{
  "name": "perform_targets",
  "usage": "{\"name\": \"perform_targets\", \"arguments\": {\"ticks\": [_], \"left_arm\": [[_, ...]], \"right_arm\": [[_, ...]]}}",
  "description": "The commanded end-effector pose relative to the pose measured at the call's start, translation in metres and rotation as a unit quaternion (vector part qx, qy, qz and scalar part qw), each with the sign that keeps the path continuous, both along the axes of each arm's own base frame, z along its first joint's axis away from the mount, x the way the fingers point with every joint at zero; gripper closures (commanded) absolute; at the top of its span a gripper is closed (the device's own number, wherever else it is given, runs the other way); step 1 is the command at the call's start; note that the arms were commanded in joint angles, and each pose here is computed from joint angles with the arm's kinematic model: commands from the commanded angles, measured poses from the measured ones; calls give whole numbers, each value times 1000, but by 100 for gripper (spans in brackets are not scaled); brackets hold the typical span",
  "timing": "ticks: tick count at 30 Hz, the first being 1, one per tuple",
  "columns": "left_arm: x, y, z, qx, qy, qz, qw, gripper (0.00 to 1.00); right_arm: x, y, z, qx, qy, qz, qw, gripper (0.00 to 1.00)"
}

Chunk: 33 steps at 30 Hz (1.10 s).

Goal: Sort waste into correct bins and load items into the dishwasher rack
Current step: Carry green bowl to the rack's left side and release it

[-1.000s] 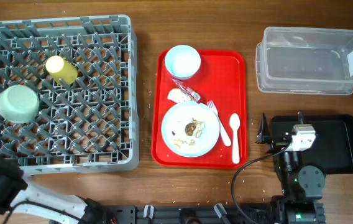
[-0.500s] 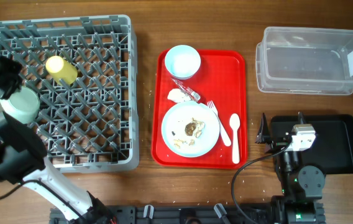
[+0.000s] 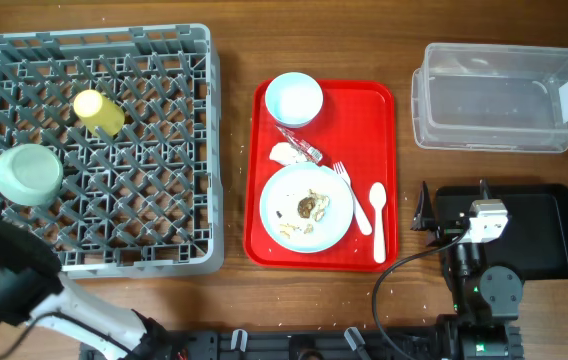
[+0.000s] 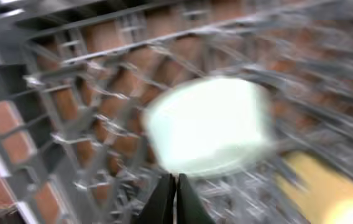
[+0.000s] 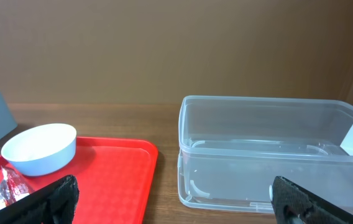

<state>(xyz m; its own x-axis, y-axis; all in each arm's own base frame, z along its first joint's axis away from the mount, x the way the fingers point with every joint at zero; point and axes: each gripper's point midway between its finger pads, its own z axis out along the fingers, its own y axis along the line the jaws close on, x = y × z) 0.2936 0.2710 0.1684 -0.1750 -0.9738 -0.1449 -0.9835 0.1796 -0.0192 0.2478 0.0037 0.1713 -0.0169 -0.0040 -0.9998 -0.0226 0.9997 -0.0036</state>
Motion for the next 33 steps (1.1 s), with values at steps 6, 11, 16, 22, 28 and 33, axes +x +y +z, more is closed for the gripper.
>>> {"name": "perform_targets", "arguments": {"ticks": [6, 11, 16, 22, 28, 33], "left_arm": [[38, -68, -21, -13, 10, -129, 992, 96], [6, -2, -50, 19, 48, -29, 998, 96], [-15, 33, -53, 10, 18, 30, 999, 96], [22, -4, 0, -45, -139, -67, 987, 96], [55, -73, -14, -27, -72, -199, 977, 96], [27, -33, -46, 43, 39, -107, 993, 96]], "right_arm": [[0, 2, 2, 5, -4, 7, 1000, 0], [0, 3, 2, 5, -4, 7, 1000, 0], [0, 2, 2, 5, -4, 7, 1000, 0], [0, 2, 2, 5, -4, 7, 1000, 0], [0, 3, 2, 5, -4, 7, 1000, 0], [0, 2, 2, 5, -4, 7, 1000, 0]]}}
